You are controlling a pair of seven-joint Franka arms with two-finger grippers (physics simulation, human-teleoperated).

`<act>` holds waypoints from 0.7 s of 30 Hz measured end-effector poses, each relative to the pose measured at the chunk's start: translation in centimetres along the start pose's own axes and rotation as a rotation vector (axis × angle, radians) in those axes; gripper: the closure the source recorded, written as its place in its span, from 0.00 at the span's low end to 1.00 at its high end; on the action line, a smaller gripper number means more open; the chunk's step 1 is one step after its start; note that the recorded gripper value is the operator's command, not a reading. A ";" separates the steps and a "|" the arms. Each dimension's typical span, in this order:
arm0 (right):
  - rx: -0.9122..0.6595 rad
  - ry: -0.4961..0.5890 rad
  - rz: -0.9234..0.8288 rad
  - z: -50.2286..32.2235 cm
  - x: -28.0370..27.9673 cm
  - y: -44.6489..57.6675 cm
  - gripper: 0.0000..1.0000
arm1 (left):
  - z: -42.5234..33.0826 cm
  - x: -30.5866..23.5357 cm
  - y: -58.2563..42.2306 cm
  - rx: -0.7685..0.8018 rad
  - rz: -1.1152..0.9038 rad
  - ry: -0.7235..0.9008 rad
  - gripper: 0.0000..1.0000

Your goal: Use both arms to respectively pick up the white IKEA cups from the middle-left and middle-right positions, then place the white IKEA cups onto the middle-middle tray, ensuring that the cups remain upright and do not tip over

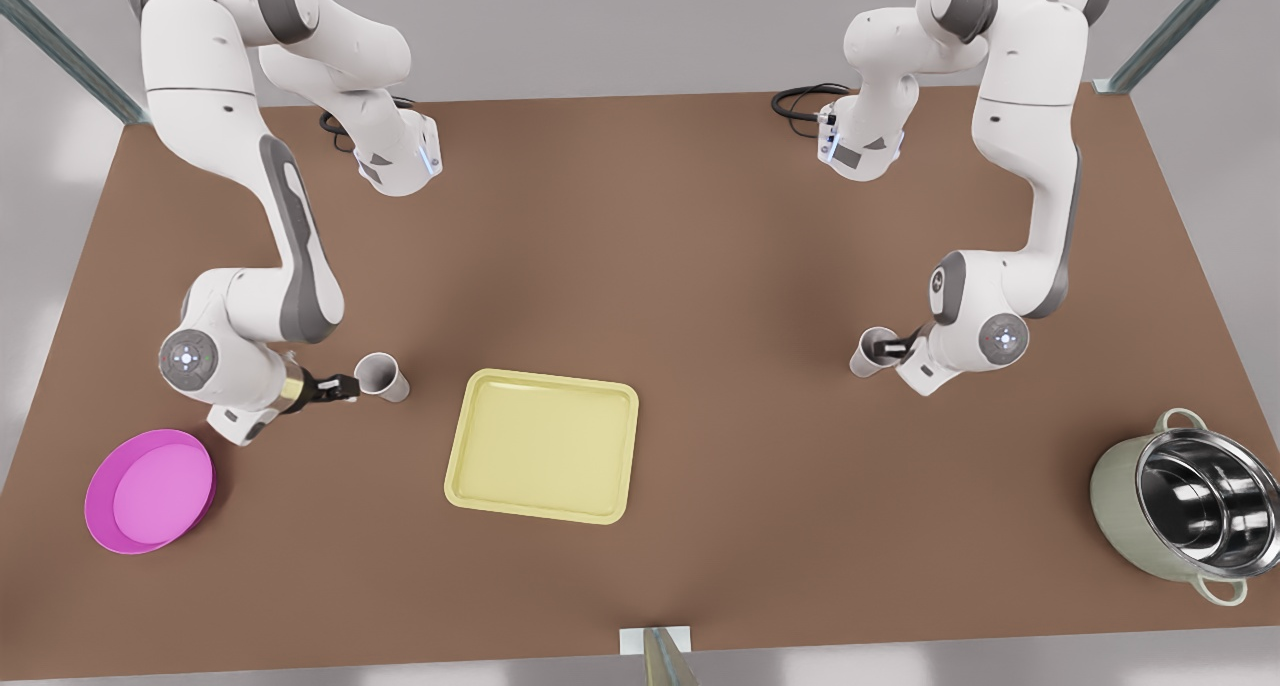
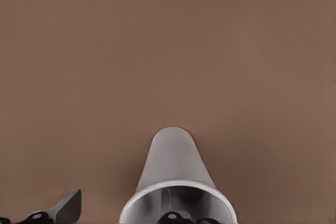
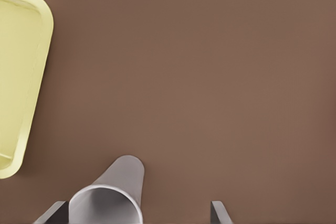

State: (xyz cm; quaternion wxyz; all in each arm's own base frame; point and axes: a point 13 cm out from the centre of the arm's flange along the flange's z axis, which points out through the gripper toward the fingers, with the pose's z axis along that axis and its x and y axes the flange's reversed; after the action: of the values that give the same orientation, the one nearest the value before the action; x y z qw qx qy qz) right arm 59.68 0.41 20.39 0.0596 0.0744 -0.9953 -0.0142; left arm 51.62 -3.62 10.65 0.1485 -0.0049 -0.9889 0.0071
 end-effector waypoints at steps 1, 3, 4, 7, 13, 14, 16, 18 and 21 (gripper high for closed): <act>-0.001 -0.003 0.001 0.4 0.1 0.0 0.00 | 0.1 -0.1 -0.2 0.011 -0.007 -0.004 0.49; -0.001 -0.010 0.003 0.9 0.3 0.0 0.00 | 0.2 -0.4 -0.6 0.027 -0.017 -0.010 0.57; -0.002 -0.014 0.004 1.0 0.6 0.0 0.00 | 0.2 -0.5 -0.7 0.034 -0.021 -0.014 0.61; -0.004 -0.012 0.006 1.9 2.8 0.3 0.00 | -0.1 -0.7 -1.1 0.045 -0.024 -0.025 0.75; -0.003 -0.016 0.007 4.9 5.2 0.6 0.00 | -3.4 -2.4 -4.2 0.047 0.007 -0.086 0.79; -0.001 -0.022 0.008 5.3 5.2 0.5 0.00 | -5.4 -3.7 -6.2 0.053 0.027 -0.116 0.79; 0.002 -0.033 0.007 6.0 5.0 0.5 0.00 | -10.0 -6.4 -12.0 0.080 0.076 -0.176 0.79; 0.004 -0.039 0.008 6.7 4.8 0.4 0.00 | -13.7 -8.6 -18.3 0.128 0.113 -0.209 0.79; 0.006 -0.042 0.009 7.7 4.7 0.3 0.00 | -15.0 -9.2 -27.7 0.176 0.139 -0.205 0.79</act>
State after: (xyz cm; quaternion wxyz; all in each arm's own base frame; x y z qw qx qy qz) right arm 54.04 0.14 13.30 0.0386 0.0698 -0.9967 -0.0125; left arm 64.66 -31.20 22.71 0.0460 -0.0595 -0.9917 0.1046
